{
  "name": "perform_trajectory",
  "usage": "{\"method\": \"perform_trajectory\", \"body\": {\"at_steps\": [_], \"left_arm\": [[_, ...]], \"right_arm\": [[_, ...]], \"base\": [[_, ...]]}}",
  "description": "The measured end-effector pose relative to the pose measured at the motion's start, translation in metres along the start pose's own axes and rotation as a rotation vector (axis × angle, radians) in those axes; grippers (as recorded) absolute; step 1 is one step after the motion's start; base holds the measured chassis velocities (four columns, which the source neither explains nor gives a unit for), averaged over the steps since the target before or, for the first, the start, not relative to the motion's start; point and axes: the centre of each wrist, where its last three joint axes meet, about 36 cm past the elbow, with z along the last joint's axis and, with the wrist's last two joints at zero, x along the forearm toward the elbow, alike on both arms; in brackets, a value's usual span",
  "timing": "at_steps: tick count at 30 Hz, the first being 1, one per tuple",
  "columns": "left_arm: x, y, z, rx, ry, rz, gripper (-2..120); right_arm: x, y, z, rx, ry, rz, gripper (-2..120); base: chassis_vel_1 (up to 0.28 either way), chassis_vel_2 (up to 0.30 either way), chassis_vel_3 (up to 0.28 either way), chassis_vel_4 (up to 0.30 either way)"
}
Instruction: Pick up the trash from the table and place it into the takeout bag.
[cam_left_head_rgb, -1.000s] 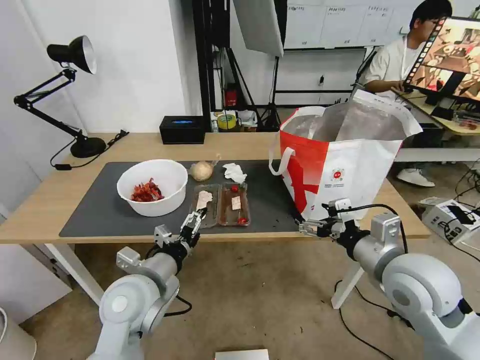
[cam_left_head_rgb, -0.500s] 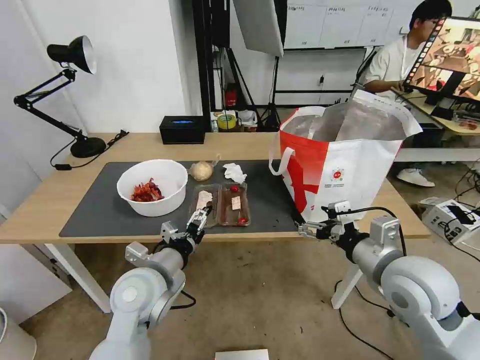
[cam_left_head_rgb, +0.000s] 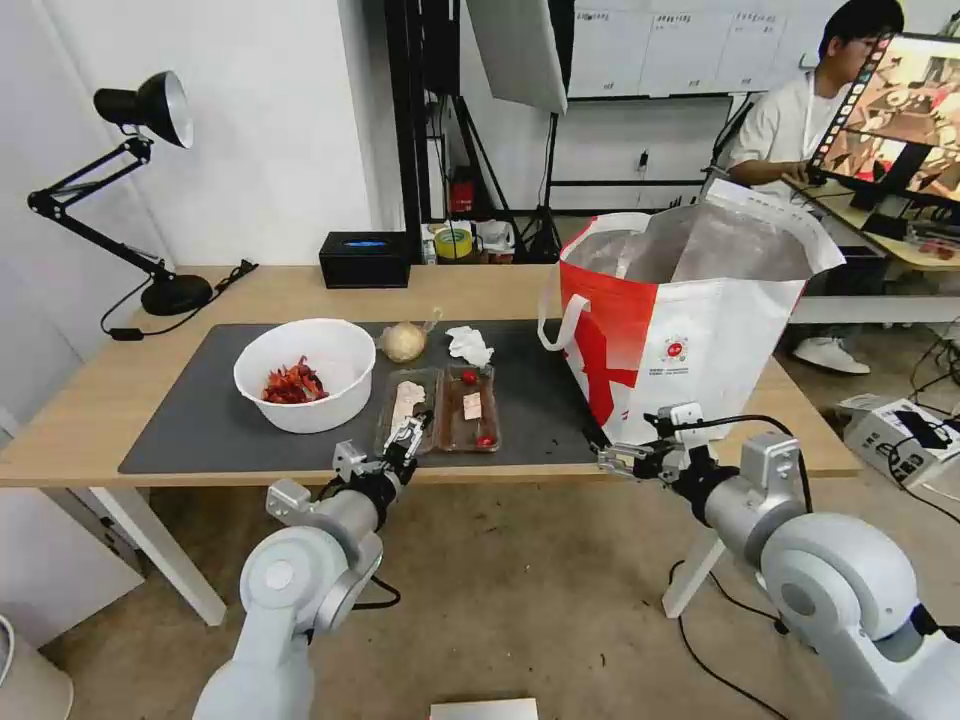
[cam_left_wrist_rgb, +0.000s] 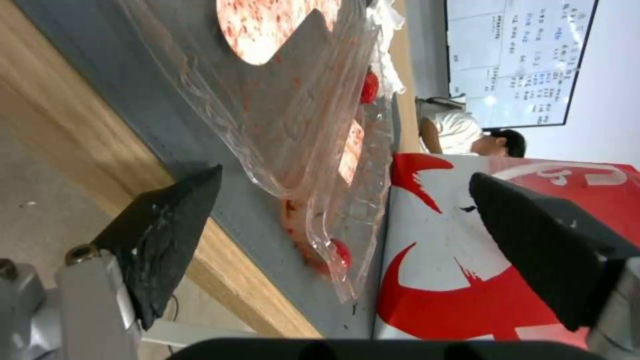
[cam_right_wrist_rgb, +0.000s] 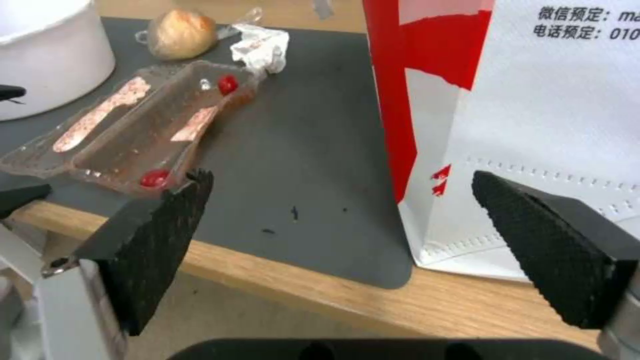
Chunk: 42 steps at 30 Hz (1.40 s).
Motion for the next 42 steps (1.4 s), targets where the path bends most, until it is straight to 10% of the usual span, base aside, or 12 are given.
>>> {"method": "perform_trajectory", "body": {"at_steps": [17,42], "left_arm": [[-0.006,0.002,-0.008,0.006,-0.040,0.011,100],[0.012,-0.015,-0.011,0.008,-0.095,0.243,100]], "right_arm": [[-0.005,0.001,0.005,0.000,0.012,0.005,100],[-0.006,0.004,0.006,0.007,0.016,-0.006,100]], "base": [[0.000,0.000,0.000,0.000],[0.000,0.000,0.000,0.000]]}}
